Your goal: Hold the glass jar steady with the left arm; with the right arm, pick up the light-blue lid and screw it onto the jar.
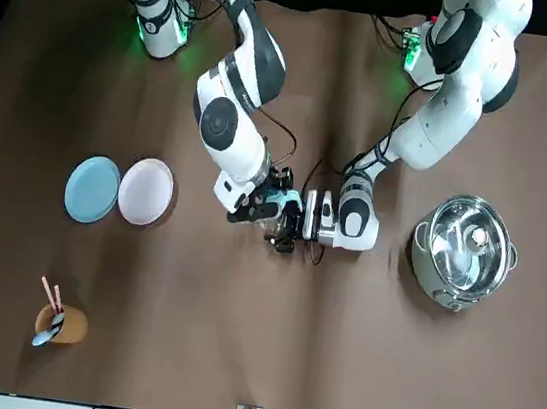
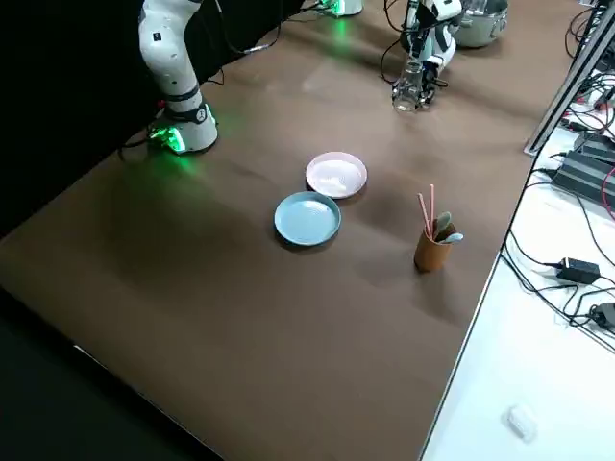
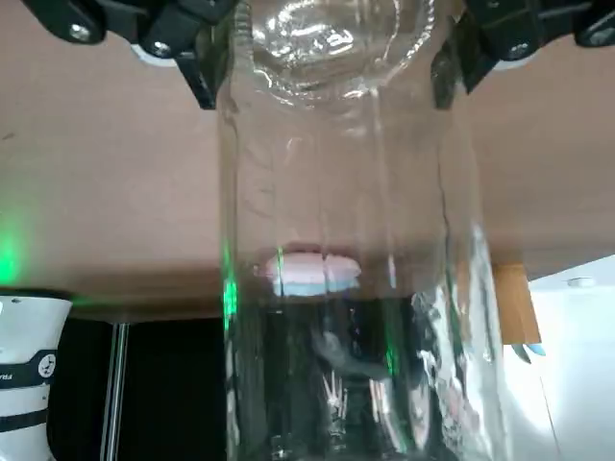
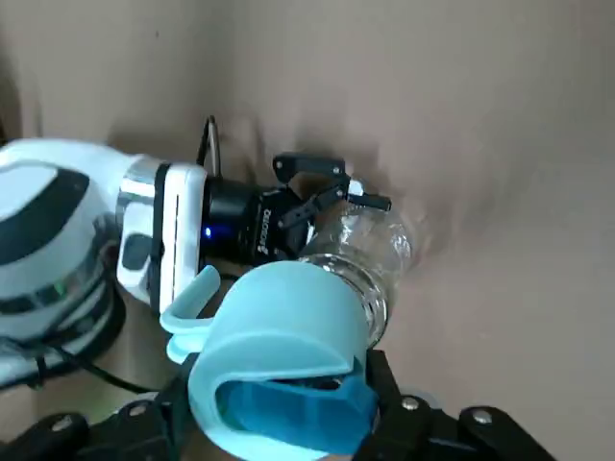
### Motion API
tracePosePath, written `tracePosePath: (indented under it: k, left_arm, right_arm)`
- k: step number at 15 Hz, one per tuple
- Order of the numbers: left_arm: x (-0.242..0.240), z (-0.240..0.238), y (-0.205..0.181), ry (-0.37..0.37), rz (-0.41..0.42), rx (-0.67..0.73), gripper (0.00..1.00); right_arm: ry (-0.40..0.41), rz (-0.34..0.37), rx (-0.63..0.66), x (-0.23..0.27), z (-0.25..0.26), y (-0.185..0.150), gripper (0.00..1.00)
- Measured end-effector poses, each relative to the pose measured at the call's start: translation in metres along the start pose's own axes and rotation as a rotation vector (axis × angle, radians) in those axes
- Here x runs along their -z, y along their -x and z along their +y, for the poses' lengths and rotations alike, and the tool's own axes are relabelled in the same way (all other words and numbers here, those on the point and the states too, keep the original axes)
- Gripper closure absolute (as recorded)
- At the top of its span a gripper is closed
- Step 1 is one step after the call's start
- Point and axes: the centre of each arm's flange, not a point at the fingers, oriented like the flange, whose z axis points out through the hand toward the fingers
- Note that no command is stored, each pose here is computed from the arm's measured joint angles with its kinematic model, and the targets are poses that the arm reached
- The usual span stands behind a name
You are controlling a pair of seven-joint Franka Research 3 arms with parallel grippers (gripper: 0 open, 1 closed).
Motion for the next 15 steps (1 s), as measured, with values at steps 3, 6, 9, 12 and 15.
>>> tracePosePath:
  k: [3, 6, 9, 12, 15]
  left_arm:
    - [0.000, 0.000, 0.000, 0.000, 0.000, 0.000, 0.05]
    - [0.000, 0.000, 0.000, 0.000, -0.001, 0.001, 0.05]
    - [0.002, -0.001, 0.001, -0.002, -0.004, 0.001, 0.05]
    - [0.002, -0.001, 0.002, -0.002, -0.005, 0.000, 0.05]
    - [0.003, -0.001, 0.002, -0.002, -0.005, 0.001, 0.05]
  right_arm:
    - [0.061, -0.011, 0.114, 0.000, -0.003, 0.005, 0.29]
    - [0.084, -0.014, 0.195, -0.001, -0.006, 0.007, 0.29]
    - [0.124, -0.016, 0.271, -0.002, -0.007, 0.009, 0.29]
    - [0.155, -0.013, 0.322, -0.004, -0.011, 0.013, 0.29]
    - [0.161, -0.014, 0.351, -0.005, -0.014, 0.014, 0.29]
